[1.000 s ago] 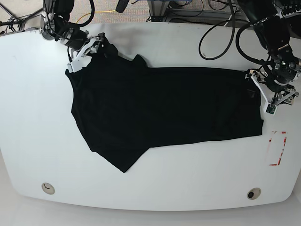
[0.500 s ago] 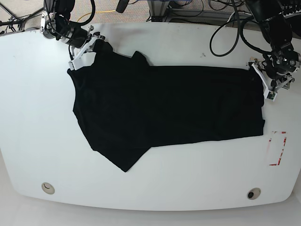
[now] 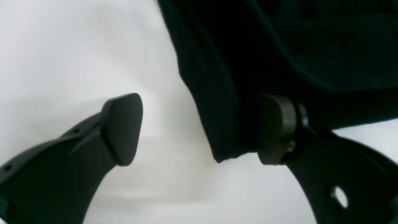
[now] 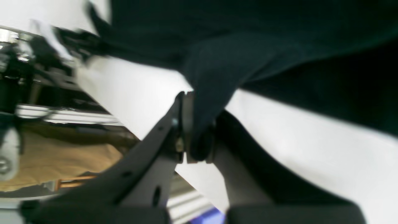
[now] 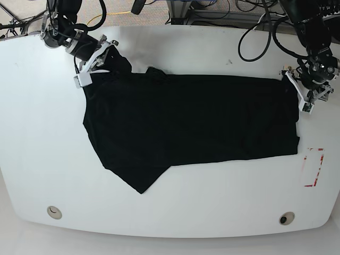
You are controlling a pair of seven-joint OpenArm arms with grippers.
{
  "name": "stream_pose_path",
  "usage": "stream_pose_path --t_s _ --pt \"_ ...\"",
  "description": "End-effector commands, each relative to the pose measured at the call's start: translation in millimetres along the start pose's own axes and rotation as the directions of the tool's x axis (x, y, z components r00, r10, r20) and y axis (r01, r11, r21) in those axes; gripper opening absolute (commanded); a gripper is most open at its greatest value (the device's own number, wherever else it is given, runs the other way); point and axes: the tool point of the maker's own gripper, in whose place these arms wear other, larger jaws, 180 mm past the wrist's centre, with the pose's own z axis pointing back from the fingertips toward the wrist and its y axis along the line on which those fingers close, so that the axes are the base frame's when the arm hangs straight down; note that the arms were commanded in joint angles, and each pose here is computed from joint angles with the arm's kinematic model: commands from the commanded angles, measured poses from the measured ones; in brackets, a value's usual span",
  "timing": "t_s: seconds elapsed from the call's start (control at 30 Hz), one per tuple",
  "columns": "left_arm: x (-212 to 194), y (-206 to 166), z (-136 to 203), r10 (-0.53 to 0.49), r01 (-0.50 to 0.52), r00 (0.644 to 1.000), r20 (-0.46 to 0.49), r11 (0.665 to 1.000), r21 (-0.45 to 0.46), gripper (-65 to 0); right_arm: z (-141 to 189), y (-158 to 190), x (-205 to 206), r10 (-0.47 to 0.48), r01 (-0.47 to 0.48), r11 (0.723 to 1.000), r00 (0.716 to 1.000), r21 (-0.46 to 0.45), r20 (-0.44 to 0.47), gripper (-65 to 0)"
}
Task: Fold the T-shirt properly
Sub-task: 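Pull the grasped edge outward with the right gripper to smooth it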
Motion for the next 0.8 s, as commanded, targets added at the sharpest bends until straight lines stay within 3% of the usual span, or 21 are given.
stream_pose_path --t_s 0.0,0.2,0.6,0.77 --pt "-2.0 9.4 3.9 -0.023 0.024 0.999 -0.024 0.999 0.028 -14.0 0.9 9.7 24.3 0.042 -0.045 0.998 0.997 0.04 0.065 -65.0" --pt "-8.7 7.2 4.1 -0.024 0.025 0.999 -0.037 0.999 0.023 -14.0 -9.4 6.8 57.8 0.083 -0.091 0.994 0.989 0.056 0.125 -65.0" --pt "-17.1 1.4 3.9 -0.055 0.055 0.997 -0.063 0.998 0.007 -14.0 -26.7 -50.8 108.1 0.017 -0.022 0.999 0.987 0.028 0.161 -64.5" --pt "-18.1 7.7 5.5 -0.065 0.067 0.995 -0.069 0.998 0.016 -14.0 -14.4 -72.6 129.0 0.043 -0.04 0.999 0.987 -0.023 0.154 -51.4"
